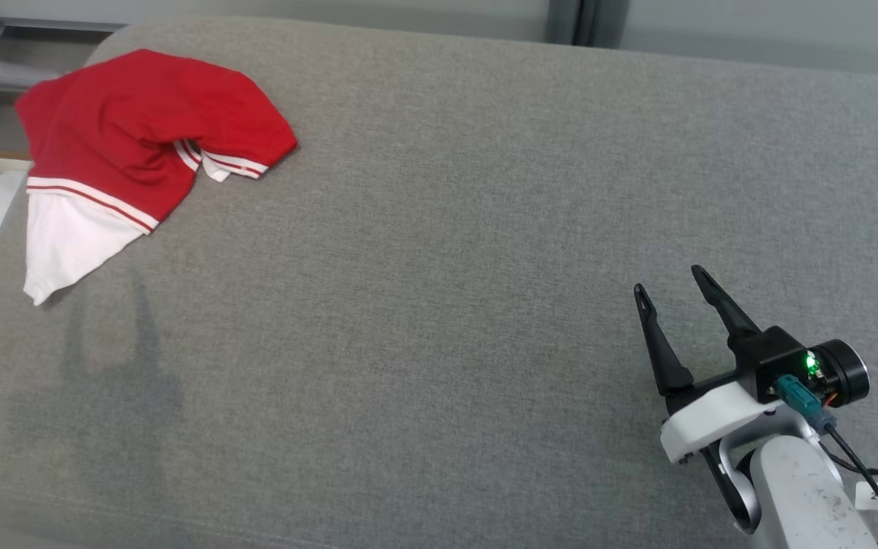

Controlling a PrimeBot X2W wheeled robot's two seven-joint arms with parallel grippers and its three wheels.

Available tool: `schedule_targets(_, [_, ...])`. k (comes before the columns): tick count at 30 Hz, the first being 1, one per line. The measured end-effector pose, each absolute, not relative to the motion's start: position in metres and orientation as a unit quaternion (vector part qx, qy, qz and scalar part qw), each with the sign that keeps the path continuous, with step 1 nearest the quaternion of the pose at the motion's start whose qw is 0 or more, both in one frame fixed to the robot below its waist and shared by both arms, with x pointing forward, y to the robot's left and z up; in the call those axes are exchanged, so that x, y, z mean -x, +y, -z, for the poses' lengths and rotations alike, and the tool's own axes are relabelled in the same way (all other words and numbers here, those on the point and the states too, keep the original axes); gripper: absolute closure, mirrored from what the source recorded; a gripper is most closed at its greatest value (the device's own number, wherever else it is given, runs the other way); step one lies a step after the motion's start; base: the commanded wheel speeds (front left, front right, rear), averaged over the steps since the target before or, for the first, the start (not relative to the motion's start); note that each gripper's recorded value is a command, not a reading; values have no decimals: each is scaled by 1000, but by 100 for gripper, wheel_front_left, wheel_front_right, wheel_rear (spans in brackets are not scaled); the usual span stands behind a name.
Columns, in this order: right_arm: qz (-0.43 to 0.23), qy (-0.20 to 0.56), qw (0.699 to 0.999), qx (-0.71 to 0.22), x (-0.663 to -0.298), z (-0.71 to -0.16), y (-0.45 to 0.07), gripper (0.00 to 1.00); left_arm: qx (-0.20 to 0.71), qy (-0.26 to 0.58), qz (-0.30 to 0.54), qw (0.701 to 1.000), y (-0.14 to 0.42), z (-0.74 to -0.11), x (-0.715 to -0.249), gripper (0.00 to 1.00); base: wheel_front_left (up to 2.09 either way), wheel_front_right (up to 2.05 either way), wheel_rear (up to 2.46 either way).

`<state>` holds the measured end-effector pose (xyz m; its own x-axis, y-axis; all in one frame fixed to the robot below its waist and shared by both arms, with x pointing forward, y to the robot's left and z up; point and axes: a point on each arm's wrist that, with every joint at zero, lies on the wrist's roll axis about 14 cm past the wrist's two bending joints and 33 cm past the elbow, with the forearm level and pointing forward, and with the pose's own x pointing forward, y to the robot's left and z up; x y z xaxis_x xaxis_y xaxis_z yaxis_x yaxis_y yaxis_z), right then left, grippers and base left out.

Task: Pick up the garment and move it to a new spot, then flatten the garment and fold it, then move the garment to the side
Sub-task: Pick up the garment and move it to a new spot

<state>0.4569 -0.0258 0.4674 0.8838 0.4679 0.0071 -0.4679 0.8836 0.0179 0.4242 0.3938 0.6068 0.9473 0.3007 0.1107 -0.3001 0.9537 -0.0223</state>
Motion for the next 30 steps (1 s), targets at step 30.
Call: schedule_targets(30, [-176,81,981,27,-486,-386,-79,0,-12,369,-84,925,365,-347,-473,0,0,0,0])
